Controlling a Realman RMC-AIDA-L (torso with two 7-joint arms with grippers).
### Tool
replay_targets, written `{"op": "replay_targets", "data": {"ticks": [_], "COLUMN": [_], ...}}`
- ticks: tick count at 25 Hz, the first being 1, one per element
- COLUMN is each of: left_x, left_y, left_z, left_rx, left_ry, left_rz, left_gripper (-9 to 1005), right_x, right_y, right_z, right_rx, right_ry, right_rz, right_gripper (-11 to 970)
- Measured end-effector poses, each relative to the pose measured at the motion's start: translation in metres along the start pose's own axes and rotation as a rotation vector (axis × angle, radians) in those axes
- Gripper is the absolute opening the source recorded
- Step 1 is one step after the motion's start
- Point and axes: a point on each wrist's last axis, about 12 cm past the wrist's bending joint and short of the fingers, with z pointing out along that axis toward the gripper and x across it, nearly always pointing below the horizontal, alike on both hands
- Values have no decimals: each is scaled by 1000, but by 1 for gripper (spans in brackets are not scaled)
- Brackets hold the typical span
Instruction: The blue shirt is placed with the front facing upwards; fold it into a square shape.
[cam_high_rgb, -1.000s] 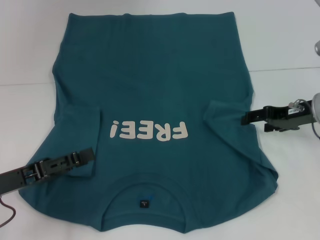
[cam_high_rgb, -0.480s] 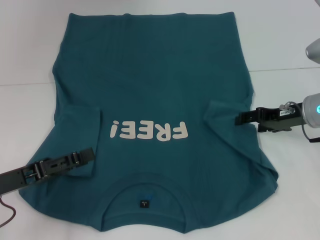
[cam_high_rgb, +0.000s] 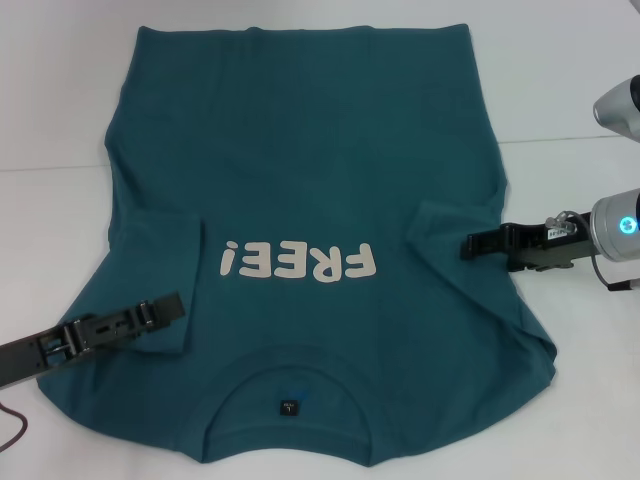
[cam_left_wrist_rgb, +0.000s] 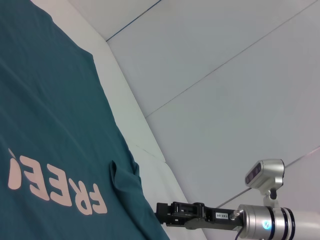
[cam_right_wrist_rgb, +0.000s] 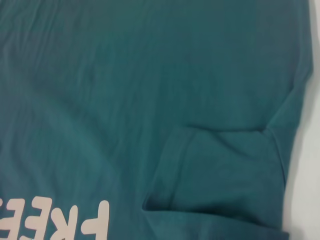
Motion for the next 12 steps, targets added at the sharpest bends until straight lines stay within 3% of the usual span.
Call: {"op": "replay_targets", "data": {"ticks": [12], "left_x": [0], "left_y": [0], "left_z": [0], "left_rx": [0], "left_ry": [-2], "left_rz": [0], "left_gripper": [657], "right_x": [-1], "right_y": [19], "right_z": [6], "right_rx": [-68], "right_ry": [1], "right_rz": [-9], "right_gripper": [868]}}
